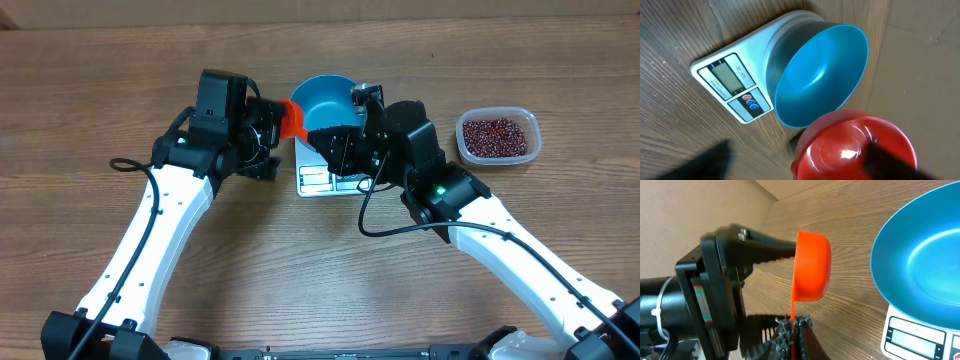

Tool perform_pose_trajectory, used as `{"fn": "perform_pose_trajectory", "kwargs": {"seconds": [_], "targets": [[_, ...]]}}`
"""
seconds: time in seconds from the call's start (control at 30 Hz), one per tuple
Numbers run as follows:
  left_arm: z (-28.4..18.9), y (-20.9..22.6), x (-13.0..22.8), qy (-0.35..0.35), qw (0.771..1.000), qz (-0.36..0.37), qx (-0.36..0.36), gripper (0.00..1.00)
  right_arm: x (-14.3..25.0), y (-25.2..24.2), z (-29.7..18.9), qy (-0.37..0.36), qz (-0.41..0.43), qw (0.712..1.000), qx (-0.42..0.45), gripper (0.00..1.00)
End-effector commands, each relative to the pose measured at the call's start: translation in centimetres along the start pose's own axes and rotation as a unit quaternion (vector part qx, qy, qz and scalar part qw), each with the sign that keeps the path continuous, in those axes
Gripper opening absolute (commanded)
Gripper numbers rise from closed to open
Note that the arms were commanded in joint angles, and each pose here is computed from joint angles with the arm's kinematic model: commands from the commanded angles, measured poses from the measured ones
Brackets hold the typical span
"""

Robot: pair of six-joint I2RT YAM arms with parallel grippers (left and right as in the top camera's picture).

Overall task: Scoop item into bowl and weigh 150g on scale
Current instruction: 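Grasp scoop handle with right gripper and release left gripper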

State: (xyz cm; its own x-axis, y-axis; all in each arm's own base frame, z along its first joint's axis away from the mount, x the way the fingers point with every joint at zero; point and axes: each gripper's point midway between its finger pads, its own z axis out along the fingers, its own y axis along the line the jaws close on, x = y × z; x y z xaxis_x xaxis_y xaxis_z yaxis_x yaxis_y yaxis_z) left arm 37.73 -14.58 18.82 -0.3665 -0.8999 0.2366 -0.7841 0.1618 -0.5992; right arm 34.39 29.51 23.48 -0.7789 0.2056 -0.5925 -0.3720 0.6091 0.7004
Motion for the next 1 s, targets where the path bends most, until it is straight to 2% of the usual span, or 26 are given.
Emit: {"fn": "perform_pose_trajectory", "kwargs": {"seconds": [0.0,0.17,0.3,0.4,0.47,0.6,0.73,0.87,0.9,0.97], "targets": [[0.2,-0.1,-0.1,-0.006,0.999,0.036,0.0,1.0,-1.1,0.3,-0.2,-0.019,-0.003,1.0,0.006,0.04],[0.0,-0.8,-1.2,-0.017,0.993,0.119,0.013,1.0,-1.4,-1.8,-0.5,-0.031,0.007,0.998,0.055,0.04],[-0.3,-1.6,-2.3,-0.029,0.978,0.205,0.027,1.0,-2.0,-4.1,-1.3,-0.034,0.024,0.995,0.086,0.04],[-0.5,-2.5,-2.7,-0.04,0.952,0.302,0.039,1.0,-2.7,-5.6,-2.3,-0.036,0.033,0.993,0.106,0.04],[-0.6,-3.2,-2.7,-0.048,0.922,0.38,0.049,0.99,-3.2,-6.0,-3.1,-0.037,0.028,0.993,0.112,0.04],[-0.6,-3.7,-2.7,-0.058,0.875,0.478,0.053,0.99,-4.2,-6.8,-4.9,-0.035,0.017,0.99,0.136,0.04],[-0.7,-4.0,-2.7,-0.065,0.837,0.541,0.053,1.0,-5.5,-8.2,-7.3,-0.036,0.026,0.985,0.168,0.04],[-0.7,-4.2,-2.6,-0.069,0.815,0.573,0.055,0.99,-6.7,-9.9,-10.1,-0.043,0.04,0.978,0.202,0.04],[-0.7,-4.1,-2.5,-0.068,0.81,0.58,0.053,0.96,-7.0,-10.5,-11.0,-0.044,0.045,0.975,0.212,0.04],[-0.5,-3.6,-2.2,-0.058,0.807,0.585,0.047,0.83,-7.5,-11.4,-12.8,-0.046,0.049,0.97,0.232,0.04]]}}
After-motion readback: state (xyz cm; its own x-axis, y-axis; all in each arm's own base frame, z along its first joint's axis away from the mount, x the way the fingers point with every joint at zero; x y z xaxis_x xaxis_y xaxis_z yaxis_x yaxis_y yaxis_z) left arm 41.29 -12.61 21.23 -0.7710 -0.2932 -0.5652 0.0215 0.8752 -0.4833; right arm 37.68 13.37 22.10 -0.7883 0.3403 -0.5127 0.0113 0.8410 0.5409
